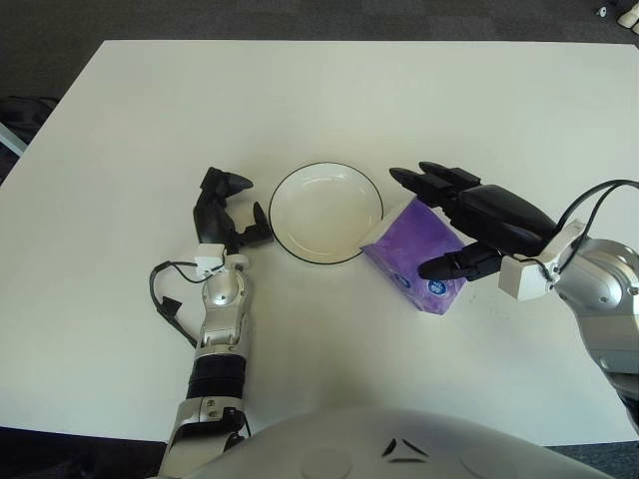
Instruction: Put the tissue paper into the plate.
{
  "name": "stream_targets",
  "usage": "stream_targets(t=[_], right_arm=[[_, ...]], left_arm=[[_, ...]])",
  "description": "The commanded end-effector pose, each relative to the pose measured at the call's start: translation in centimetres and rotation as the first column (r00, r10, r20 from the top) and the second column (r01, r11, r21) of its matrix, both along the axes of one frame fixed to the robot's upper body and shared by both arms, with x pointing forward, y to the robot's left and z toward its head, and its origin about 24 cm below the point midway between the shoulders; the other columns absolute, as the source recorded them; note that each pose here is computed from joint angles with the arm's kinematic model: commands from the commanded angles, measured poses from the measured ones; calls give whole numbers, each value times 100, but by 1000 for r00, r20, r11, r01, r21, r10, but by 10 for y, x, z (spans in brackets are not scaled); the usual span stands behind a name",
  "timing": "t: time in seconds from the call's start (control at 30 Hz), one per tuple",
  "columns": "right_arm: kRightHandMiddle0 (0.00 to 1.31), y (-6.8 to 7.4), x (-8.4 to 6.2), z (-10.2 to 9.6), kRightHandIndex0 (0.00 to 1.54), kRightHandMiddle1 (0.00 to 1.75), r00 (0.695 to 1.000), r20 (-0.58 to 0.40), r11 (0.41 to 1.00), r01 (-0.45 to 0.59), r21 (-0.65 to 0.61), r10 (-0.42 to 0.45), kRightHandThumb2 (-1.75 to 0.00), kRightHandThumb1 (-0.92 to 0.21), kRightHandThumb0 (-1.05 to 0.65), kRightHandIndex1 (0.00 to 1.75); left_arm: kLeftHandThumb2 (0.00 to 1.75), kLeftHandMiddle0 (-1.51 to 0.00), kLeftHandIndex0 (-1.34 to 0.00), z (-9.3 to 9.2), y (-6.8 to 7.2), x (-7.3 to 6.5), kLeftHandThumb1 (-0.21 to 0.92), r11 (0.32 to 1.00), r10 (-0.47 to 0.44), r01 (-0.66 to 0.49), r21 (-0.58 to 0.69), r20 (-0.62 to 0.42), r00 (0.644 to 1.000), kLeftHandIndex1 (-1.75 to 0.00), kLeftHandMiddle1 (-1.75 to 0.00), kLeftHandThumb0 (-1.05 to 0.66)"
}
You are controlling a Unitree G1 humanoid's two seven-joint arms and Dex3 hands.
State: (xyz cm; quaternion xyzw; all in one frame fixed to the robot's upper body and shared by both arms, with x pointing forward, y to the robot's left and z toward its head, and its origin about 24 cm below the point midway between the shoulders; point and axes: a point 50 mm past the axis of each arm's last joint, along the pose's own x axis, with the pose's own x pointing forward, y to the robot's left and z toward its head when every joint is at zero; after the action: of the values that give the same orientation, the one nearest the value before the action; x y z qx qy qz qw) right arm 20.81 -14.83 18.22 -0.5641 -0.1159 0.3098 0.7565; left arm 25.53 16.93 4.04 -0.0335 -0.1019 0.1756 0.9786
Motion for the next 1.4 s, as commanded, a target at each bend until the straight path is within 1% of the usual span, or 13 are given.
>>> stream_targets(t=[0.0, 0.13, 0.33, 0.43, 0.57, 0.8, 0.87, 0.9, 0.97, 1.03, 1.17, 1.3, 1.37], right_arm=[[0, 2, -4, -3, 0, 0, 999, -44, 1000, -7, -17, 6, -35, -85, -105, 0], [0, 5, -4, -6, 0, 0, 997, -75, 999, -21, -31, 18, -34, -84, -105, 0], [0, 13, -9, -10, 0, 0, 995, -87, 999, -46, -15, 44, -33, -85, -105, 0], [0, 14, -11, -10, 0, 0, 995, -88, 999, -49, -11, 47, -33, -86, -105, 0], [0, 16, -18, -10, 0, 0, 995, -77, 998, -59, 0, 58, -32, -89, -105, 0], [0, 18, -24, -7, 0, 0, 995, -74, 997, -67, 39, 70, -38, -92, -105, 0], [0, 18, -26, -6, 0, 0, 994, -88, 997, -68, 48, 72, -41, -92, -105, 0], [0, 18, -27, -6, 0, 0, 991, -111, 996, -74, 48, 79, -44, -92, -105, 0], [0, 18, -28, -6, 0, 0, 985, -149, 995, -84, 45, 90, -48, -92, -105, 0], [0, 18, -28, -6, 0, 0, 981, -171, 995, -88, 41, 94, -51, -92, -105, 0], [0, 19, -28, -7, 0, 0, 979, -183, 996, -87, 36, 92, -53, -92, -105, 0], [0, 19, -28, -8, 0, 0, 980, -181, 996, -76, 36, 81, -54, -92, -105, 0], [0, 19, -28, -9, 0, 0, 986, -154, 998, -58, 38, 63, -53, -92, -105, 0]], left_arm=[[167, -81, -63, -42, -3, -22, 1, 999, 2, -10, -40, -202, 979, -174, -175, -1], [164, -79, -61, -42, -3, -22, 4, 999, 2, -9, -37, -199, 980, -175, -175, -1], [165, -80, -64, -42, -2, -22, 2, 999, 6, -12, -31, -195, 981, -171, -175, -1], [166, -81, -65, -41, -2, -21, 2, 999, 6, -12, -30, -194, 981, -171, -175, -1], [166, -80, -65, -41, -1, -21, 2, 1000, 1, -6, -27, -189, 982, -172, -175, -1], [166, -80, -64, -39, -3, -20, 2, 999, -10, 3, -40, -180, 984, -173, -175, -1], [166, -80, -63, -39, -3, -20, 2, 999, -11, 3, -42, -179, 984, -174, -175, -1], [167, -81, -63, -39, -4, -20, 2, 999, -11, 3, -41, -176, 984, -174, -175, -1], [162, -78, -59, -38, -5, -21, 6, 999, -12, 5, -40, -170, 985, -174, -175, -1], [160, -77, -57, -37, -6, -21, 8, 999, -12, 6, -41, -169, 986, -174, -175, -1], [169, -84, -63, -37, -7, -22, 0, 999, -11, 4, -45, -170, 985, -175, -175, -1], [172, -87, -65, -37, -8, -22, -3, 999, -11, 3, -51, -166, 986, -174, -175, -1], [173, -87, -66, -37, -8, -23, -4, 998, -13, 3, -63, -160, 987, -174, -175, -1]])
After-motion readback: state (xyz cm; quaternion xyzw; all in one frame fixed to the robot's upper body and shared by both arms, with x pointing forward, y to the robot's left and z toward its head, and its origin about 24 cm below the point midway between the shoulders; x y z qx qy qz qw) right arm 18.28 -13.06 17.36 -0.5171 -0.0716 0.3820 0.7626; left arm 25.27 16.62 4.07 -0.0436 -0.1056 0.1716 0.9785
